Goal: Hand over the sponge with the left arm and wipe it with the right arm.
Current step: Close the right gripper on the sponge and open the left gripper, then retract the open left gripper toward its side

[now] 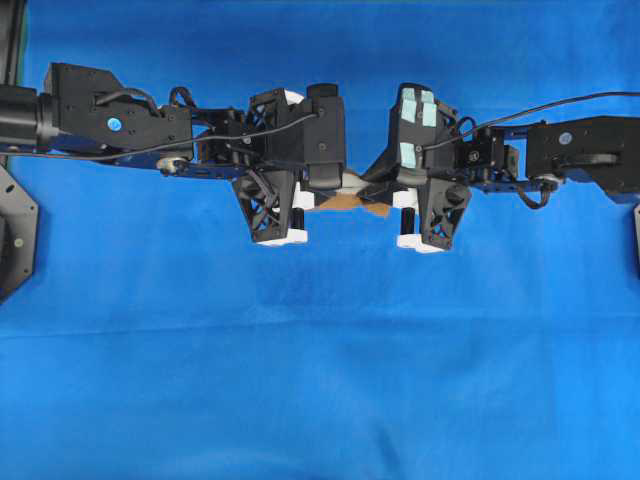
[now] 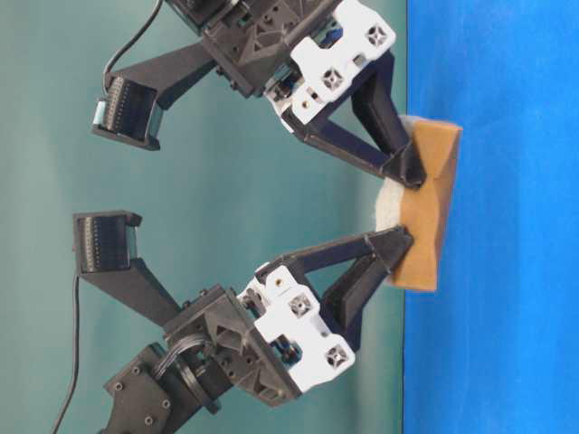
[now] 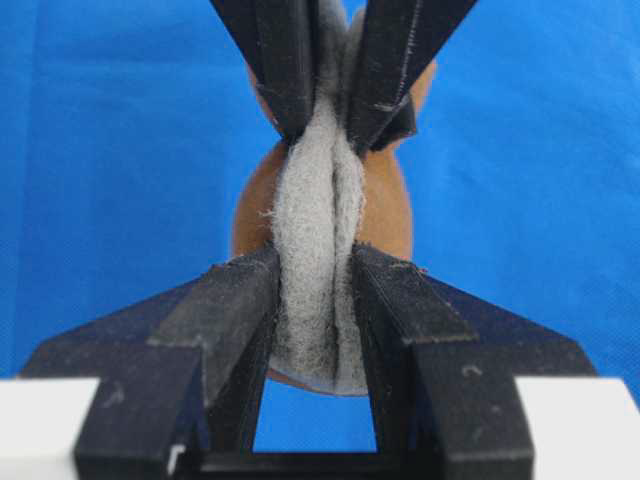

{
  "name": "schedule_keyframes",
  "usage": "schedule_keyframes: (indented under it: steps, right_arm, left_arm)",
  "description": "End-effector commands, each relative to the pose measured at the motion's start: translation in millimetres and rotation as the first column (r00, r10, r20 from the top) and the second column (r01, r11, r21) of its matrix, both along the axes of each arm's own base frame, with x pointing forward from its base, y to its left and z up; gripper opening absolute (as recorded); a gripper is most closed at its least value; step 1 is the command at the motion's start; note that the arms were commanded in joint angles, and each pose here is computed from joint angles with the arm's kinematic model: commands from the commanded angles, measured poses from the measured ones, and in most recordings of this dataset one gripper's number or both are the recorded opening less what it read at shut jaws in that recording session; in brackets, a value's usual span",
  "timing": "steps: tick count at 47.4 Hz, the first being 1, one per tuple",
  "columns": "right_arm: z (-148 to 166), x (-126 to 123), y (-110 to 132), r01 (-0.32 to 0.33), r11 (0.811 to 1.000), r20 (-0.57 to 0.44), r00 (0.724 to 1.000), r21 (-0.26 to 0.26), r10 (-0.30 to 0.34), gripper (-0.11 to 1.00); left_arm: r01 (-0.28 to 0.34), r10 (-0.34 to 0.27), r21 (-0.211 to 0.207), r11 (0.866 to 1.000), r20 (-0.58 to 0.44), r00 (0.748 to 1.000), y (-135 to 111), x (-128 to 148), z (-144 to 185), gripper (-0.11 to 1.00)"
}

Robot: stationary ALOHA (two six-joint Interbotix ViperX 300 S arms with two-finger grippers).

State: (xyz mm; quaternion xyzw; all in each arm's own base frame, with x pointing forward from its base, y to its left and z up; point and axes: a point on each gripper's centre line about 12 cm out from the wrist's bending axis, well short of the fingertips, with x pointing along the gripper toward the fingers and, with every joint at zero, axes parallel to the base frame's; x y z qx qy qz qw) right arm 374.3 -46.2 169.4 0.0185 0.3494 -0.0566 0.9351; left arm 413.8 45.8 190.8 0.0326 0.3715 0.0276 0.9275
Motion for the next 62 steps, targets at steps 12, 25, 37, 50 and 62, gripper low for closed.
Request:
schedule_keyframes:
  steps: [12, 25, 37, 50, 62]
  right_arm:
    - [14.5, 1.1, -0.7, 0.002, 1.000, 0.035, 0.999, -0.004, -0.002, 0.16]
    - [14.8, -5.2, 0.6, 0.001, 1.000, 0.034, 0.999, -0.003, -0.001, 0.16]
    - [10.6, -4.7, 5.7, -0.013, 1.000, 0.020, 1.000, -0.001, 0.013, 0.16]
    - [-22.9, 0.5, 15.7, -0.032, 0.999, -0.063, 0.997, 0.018, 0.033, 0.16]
    - [-48.3, 3.6, 18.4, -0.030, 0.999, -0.118, 0.992, 0.033, 0.033, 0.16]
  left_arm:
    - [-0.004, 0.005, -0.002, 1.000, 0.097, 0.995, -3.5, -4.7, 23.8, 0.48]
    - [-0.012, 0.007, 0.015, 1.000, 0.299, 0.954, -6.8, -35.6, 55.3, 0.89]
    - [-0.018, 0.006, 0.024, 1.000, 0.427, 0.904, -11.3, -78.2, 71.3, 0.90]
    - [0.003, -0.018, 0.030, 1.000, 0.515, 0.857, -22.5, -112.7, 82.6, 0.90]
    - [0.004, -0.008, 0.009, 1.000, 0.562, 0.827, -25.9, -130.8, 89.4, 0.90]
